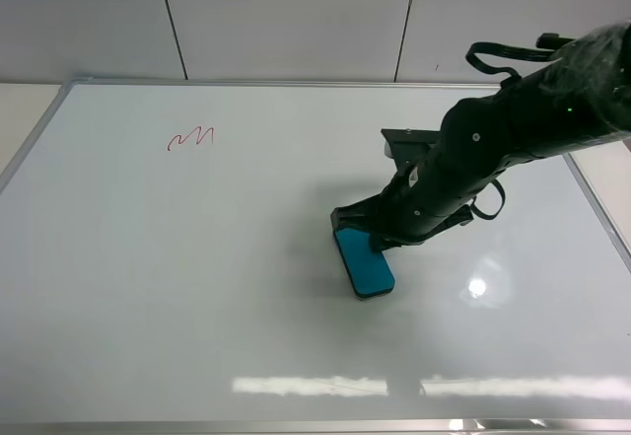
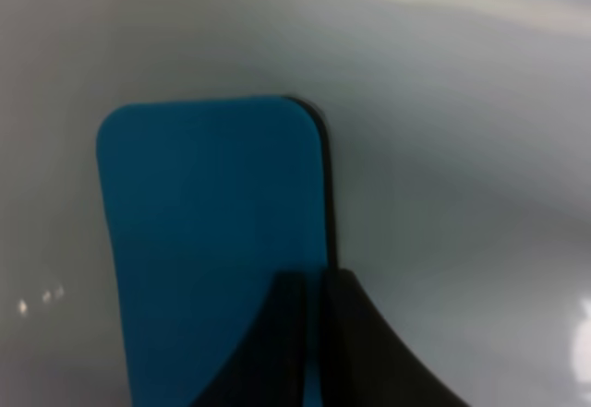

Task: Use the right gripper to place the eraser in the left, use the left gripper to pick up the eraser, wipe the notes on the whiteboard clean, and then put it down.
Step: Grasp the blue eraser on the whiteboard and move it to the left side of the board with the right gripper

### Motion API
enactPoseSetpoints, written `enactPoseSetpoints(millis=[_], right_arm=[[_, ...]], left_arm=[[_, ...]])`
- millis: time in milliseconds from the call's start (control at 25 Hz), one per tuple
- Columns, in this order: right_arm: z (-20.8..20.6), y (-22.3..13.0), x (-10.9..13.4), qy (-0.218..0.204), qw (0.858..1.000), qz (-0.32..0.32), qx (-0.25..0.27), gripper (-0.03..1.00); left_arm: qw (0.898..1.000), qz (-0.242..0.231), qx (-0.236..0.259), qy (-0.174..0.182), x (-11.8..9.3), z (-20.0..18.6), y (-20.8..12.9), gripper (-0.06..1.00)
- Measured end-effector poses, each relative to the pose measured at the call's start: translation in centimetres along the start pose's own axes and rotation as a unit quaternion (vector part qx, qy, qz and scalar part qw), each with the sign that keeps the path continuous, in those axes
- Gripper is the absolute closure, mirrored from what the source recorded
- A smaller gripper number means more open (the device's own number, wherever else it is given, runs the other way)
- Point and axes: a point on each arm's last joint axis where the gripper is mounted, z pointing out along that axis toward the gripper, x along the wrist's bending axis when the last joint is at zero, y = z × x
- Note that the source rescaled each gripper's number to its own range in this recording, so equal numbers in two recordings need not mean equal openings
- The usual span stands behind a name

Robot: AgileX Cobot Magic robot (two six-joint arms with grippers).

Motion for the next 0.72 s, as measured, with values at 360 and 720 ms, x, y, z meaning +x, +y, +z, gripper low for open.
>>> enactPoseSetpoints(millis=[360, 720], right_arm=[[1.5, 1.2, 4.0, 0.008, 0.998, -0.029, 0.049, 0.97], [2.8, 2.0, 8.9, 0.035, 0.995, -0.081, 0.043, 0.97]], left_arm=[[1.0, 0.0, 0.0, 0.0, 0.0, 0.0, 0.0, -0.06], [1.0, 0.0, 0.0, 0.0, 0.0, 0.0, 0.0, -0.06]])
